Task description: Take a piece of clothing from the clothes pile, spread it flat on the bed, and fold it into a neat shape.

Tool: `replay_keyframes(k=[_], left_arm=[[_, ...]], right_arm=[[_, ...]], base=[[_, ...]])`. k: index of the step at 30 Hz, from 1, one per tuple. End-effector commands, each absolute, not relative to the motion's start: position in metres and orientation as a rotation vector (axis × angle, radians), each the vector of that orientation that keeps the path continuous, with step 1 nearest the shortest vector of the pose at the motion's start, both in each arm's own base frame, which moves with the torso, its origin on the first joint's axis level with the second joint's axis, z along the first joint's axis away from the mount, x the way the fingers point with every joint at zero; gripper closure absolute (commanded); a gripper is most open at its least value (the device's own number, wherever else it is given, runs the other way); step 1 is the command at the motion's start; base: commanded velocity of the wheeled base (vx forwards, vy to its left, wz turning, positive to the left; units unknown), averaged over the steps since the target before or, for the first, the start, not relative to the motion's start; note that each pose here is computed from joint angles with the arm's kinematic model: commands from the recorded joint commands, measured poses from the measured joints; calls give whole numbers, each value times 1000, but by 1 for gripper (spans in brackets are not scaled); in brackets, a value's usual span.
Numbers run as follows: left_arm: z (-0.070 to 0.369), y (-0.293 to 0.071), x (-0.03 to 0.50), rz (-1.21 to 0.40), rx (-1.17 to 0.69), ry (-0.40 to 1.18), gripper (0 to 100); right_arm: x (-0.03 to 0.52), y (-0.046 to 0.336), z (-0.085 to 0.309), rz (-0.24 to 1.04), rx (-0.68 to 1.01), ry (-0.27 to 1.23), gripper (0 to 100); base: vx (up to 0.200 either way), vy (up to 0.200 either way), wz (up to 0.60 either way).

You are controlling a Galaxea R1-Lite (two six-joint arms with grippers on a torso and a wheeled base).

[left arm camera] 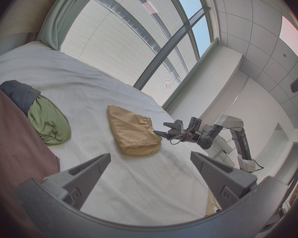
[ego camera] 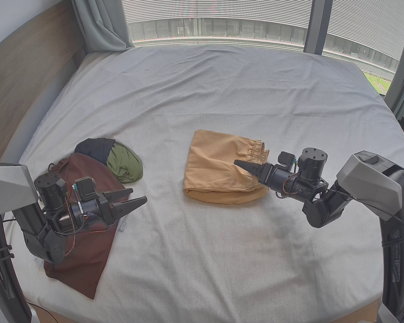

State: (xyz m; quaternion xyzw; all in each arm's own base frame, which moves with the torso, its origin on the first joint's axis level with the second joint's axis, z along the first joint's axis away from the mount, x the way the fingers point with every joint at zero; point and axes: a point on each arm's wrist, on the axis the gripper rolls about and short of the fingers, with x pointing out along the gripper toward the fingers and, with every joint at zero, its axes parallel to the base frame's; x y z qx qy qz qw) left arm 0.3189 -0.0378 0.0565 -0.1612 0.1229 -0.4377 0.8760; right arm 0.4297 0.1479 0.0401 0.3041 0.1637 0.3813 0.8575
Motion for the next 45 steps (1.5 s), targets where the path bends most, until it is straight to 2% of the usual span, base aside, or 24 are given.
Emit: replay_keyframes(k=[1, 7, 12, 14, 16, 17, 20, 23, 27, 31, 35, 41, 43, 45], left_arm=[[55, -37, 319, -912, -338, 260, 0], [56, -37, 319, -910, -338, 258, 0], [55, -36, 319, -909, -339, 259, 0], [55, -36, 319, -909, -339, 259, 0], [57, -38, 318, -913, -343, 259, 0], [57, -38, 318, -913, -343, 259, 0], [69, -41, 313, -930, -339, 234, 0], [88, -49, 306, -966, -317, 187, 0], [109, -61, 289, -1020, -298, 146, 0], [122, -75, 279, -1079, -270, 104, 0], [138, -93, 251, -1166, -200, 38, 0], [150, -99, 201, -1232, -120, -31, 0], [158, -98, 171, -1242, -106, -76, 0], [161, -97, 162, -1243, -103, -96, 0]], right_arm=[[435, 150, 1, 779, 635, 408, 0], [440, 149, -20, 768, 614, 417, 0], [440, 149, -14, 767, 613, 394, 0], [438, 150, -4, 767, 610, 362, 0], [432, 148, 26, 781, 607, 304, 0], [432, 148, 26, 781, 607, 304, 0], [413, 140, 80, 804, 588, 213, 0], [377, 129, 131, 824, 568, 132, 0], [331, 113, 163, 819, 471, 73, 0], [291, 96, 164, 763, 350, 46, 0], [246, 81, 150, 648, 169, 12, 0], [185, 62, 153, 641, 132, -92, 0], [147, 45, 161, 608, 117, -159, 0], [136, 40, 165, 592, 113, -194, 0]], base=[[0, 0, 0], [0, 0, 0], [0, 0, 0], [0, 0, 0], [0, 0, 0], [0, 0, 0], [0, 0, 0], [0, 0, 0], [0, 0, 0], [0, 0, 0], [0, 0, 0], [0, 0, 0], [0, 0, 0], [0, 0, 0]])
